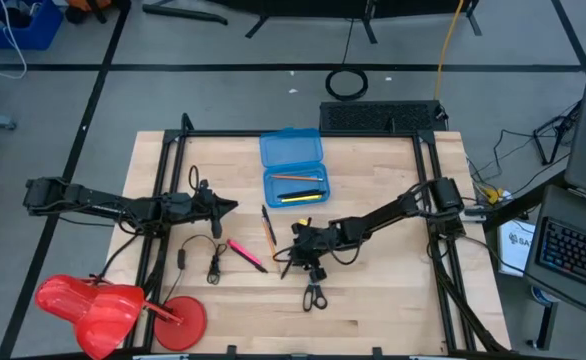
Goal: Pick & place school supplies into a supply box
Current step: Put the black pen into the blue supply box
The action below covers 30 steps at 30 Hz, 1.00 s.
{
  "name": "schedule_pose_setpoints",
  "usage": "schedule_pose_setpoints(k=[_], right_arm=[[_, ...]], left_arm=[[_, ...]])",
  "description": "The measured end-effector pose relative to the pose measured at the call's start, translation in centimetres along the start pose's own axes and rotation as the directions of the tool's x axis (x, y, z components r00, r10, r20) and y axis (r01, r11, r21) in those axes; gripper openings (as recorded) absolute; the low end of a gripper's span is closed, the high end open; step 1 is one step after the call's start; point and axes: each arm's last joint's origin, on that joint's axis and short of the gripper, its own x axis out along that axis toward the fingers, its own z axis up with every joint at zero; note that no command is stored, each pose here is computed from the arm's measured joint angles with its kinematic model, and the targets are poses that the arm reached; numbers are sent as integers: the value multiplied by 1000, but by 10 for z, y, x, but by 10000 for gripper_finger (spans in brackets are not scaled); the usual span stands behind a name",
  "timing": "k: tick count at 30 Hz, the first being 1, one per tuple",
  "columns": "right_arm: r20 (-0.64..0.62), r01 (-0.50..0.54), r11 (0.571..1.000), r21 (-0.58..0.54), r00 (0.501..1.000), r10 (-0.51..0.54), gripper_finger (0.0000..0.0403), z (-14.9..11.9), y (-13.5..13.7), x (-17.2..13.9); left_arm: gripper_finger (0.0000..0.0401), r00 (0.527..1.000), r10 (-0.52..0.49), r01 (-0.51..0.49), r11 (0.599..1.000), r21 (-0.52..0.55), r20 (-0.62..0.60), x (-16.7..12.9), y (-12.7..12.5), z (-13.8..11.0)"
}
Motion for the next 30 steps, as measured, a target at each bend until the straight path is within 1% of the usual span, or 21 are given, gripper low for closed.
schedule_pose_setpoints(k=[4,6,10,13,18,24,26,30], right_arm=[[-26,18,1000,5,1000,-18,137,0,-3,-1],[-29,18,999,40,999,-17,137,-1,-6,-1],[-82,30,994,109,996,-21,136,-8,-12,-2],[-77,40,985,166,997,-27,129,-13,-15,-2],[-81,47,980,193,996,-31,93,-14,-15,-2],[-86,44,976,214,996,-27,22,-14,-13,-2],[-88,45,977,208,996,-27,15,-15,-13,-2],[-88,48,976,211,996,-30,17,-15,-13,-2]], left_arm=[[31,1000,0,0,1000,0,0,0,0,0],[31,1000,0,0,1000,0,-1,0,0,0],[31,1000,0,0,1000,0,-1,0,0,0],[31,1000,0,0,1000,0,-1,0,0,0],[31,1000,0,0,1000,0,-1,0,0,0],[31,1000,0,0,1000,0,-1,0,0,0],[31,1000,0,0,1000,0,-2,0,0,0],[31,1000,0,0,1000,0,-2,0,0,0]])
